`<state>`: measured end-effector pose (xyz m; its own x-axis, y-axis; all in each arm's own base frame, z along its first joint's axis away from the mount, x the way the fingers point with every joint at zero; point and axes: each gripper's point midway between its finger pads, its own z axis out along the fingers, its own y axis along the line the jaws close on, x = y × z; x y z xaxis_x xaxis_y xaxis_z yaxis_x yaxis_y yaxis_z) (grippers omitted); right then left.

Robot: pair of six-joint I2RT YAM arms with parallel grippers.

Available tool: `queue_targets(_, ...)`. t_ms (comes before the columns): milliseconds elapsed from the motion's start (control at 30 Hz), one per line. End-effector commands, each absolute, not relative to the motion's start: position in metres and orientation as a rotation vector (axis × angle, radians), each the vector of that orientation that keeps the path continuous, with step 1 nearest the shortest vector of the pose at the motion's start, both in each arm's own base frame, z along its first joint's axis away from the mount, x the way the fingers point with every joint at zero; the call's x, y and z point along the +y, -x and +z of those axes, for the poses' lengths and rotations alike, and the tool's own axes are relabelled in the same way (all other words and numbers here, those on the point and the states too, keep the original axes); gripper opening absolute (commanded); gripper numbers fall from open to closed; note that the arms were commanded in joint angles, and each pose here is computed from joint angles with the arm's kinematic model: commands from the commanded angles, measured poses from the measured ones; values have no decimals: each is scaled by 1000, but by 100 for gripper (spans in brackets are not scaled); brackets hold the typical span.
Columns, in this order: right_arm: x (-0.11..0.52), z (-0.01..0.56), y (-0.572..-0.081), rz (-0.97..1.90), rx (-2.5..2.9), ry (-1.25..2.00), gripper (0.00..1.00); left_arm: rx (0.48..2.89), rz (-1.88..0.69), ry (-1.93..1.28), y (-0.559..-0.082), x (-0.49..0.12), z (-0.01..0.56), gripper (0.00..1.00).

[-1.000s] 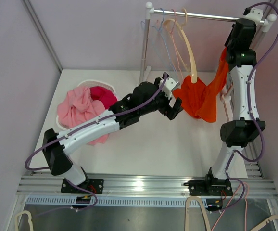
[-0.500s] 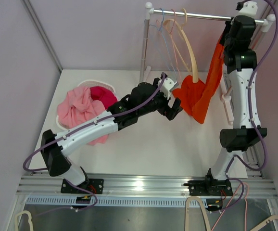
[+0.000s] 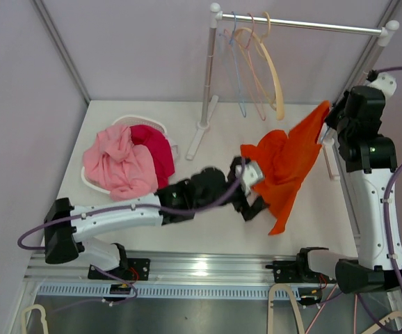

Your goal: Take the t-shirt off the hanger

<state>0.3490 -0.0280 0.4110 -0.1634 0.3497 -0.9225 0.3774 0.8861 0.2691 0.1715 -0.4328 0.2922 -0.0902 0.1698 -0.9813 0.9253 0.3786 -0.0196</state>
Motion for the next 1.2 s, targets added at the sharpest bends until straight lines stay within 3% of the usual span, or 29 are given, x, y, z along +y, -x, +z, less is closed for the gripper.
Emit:
queue_targets(0,-24,399,-340,52,1745,-665,0,1314,-825,-1062,-117,-447,305,99)
queue_targets(100,-13,389,-339,94,1808,-629,0,1301,-950,-1100,-87,-449,282,99)
queue_targets(267,-5,393,-330,139,1810,-587,0,1255,-1021,-1105,-77,-453,272,100)
queue_targets(500,5,398,-319,198,1817,-547,0,1328,-871,-973,-113,-469,265,99)
queue_targets(833,13,404,-318,245,1826,-519,0,1341,-858,-895,-131,-510,280,97)
queue_targets(900,13,404,-318,244,1826,-517,0,1328,-900,-959,-125,-515,283,51)
queue_targets(933,11,402,-320,228,1830,-526,0,1323,-918,-980,-122,-515,286,16)
queue_targets(967,9,403,-321,217,1828,-524,0,1318,-938,-1006,-114,-514,287,1)
queue_targets(1100,2,399,-340,175,1834,-530,0,1194,-1082,-1111,-51,-494,310,1)
queue_targets(1167,0,395,-353,158,1853,-532,0,1105,-1179,-1236,3,-479,319,1)
